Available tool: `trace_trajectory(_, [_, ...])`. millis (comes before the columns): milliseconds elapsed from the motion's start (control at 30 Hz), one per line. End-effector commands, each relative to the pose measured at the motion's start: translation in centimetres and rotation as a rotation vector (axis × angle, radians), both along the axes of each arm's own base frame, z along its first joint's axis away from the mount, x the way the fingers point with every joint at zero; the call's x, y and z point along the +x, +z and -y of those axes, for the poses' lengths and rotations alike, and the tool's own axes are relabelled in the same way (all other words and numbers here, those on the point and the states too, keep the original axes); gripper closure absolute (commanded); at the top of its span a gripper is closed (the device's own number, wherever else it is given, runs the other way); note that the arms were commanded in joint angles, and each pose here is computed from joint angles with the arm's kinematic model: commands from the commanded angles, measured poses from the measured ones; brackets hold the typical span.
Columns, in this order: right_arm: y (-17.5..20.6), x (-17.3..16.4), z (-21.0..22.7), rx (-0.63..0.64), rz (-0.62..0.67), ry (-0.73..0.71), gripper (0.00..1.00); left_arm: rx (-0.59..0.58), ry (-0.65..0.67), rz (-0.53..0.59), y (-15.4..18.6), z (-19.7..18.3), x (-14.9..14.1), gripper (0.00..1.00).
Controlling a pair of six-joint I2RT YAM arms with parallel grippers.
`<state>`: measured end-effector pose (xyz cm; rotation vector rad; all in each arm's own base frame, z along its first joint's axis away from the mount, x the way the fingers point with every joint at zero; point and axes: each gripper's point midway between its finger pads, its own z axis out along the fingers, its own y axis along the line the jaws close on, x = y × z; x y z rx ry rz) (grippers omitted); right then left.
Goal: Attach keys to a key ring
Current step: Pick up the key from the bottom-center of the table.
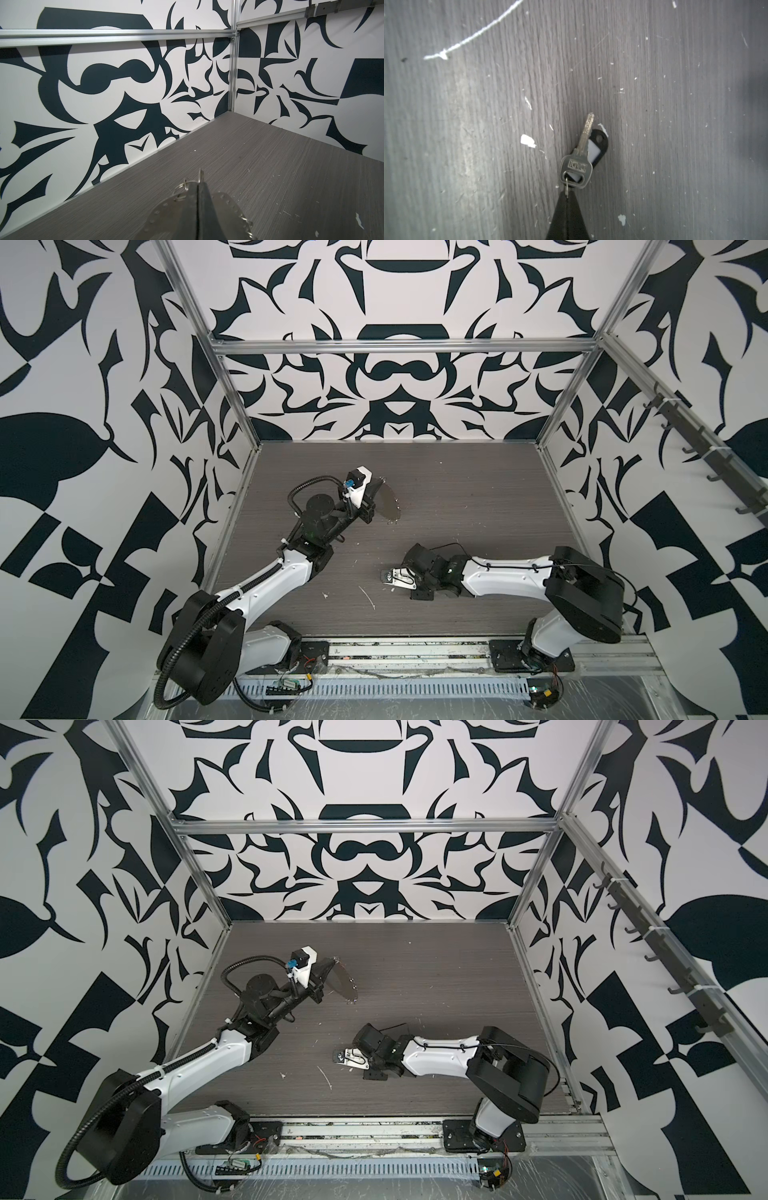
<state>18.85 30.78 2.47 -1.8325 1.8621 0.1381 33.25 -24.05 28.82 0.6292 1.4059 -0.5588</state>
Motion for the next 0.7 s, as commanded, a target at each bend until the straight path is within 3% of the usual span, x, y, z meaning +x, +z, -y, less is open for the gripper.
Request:
trace_trajectory(0, [1.6,0.3,-0.6,0.037,0.009,0.000,1.00,-0.034,-0.010,0.061,1.8,-0.3,-0.6,1.00])
trace_trajectory(267, [3.8,0.0,-1.0,0.157,-0.002,-0.068,1.00,-0.033,-0.010,0.061,1.7,-0.3,-0.7,1.00])
trace_trajectory(467, [9.6,0.1,-1.1,0.458,-0.020,-0.239,1.00,-0.031,-0.018,0.061,1.7,-0.1,-0.7,1.00])
trace_trajectory(667, [12.8,1.8,0.4,0.741,-0.025,-0.500,1.00,-0.022,-0.052,0.069,1.6,0.3,-1.1,1.00])
